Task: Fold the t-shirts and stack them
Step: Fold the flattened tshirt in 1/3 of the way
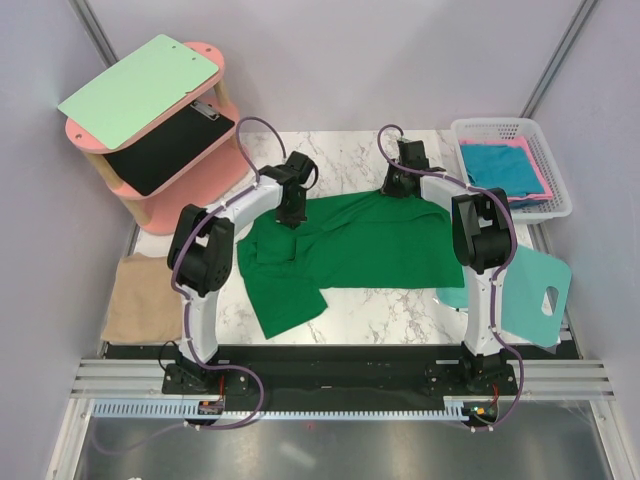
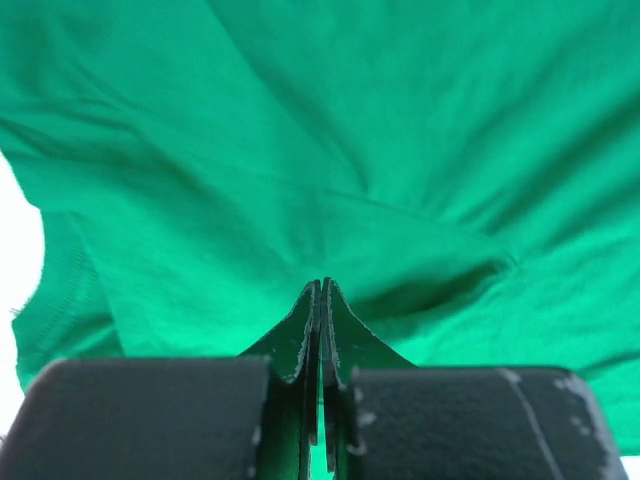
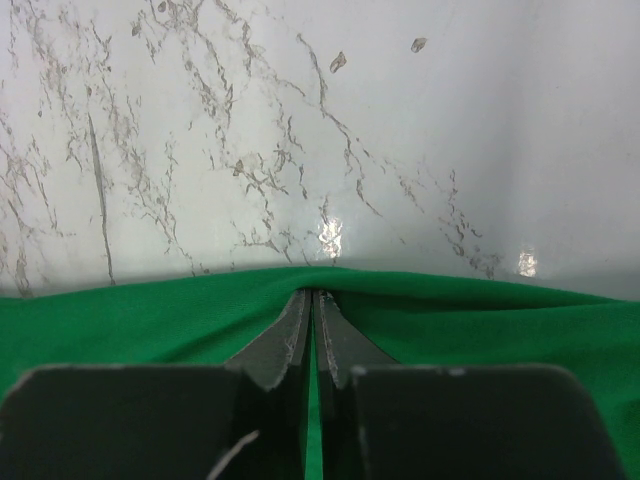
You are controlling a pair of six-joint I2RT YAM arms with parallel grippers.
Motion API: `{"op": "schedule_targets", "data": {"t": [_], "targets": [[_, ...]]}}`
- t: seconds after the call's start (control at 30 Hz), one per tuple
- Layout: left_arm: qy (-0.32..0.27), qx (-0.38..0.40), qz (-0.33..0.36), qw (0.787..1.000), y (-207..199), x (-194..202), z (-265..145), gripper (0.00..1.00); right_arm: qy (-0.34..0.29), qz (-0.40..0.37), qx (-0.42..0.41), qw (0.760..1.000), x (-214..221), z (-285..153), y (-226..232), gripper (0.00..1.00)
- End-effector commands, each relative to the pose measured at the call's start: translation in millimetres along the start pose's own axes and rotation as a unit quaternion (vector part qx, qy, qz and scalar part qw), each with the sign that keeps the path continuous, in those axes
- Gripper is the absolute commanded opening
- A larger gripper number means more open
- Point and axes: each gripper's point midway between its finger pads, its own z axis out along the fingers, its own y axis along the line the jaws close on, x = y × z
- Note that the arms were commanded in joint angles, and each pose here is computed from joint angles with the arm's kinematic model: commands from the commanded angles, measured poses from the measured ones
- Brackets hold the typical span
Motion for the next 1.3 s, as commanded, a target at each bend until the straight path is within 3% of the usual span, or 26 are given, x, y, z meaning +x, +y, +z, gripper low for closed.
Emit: {"op": "schedule_targets", "data": {"t": [0.0, 0.37, 0.6, 0.77, 1.27], "targets": [[-0.025, 0.014, 0.007, 1.000, -1, -21, -9, 0.02, 0.077, 0.004, 0.071, 0.994, 51, 4, -47, 0.10], [0.000, 0.098, 0.015, 0.995, -24, 14, -13, 0.02, 0.077, 0.003, 0.071, 0.995, 51, 4, -46, 0.10], [-0.013, 0.234, 0.038, 0.971, -55, 40, -46, 0.02, 0.076, 0.005, 0.073, 0.994, 50, 4, -48, 0.11], [-0.006, 0.249, 0.049, 0.967, -55, 56, -43, 0.02, 0.076, 0.003, 0.073, 0.994, 51, 5, -48, 0.11], [-0.074, 0.206, -0.040, 0.975, 2, -25, -35, 0.02, 0.078, 0.006, 0.078, 0.994, 53, -3, -53, 0.11]]}}
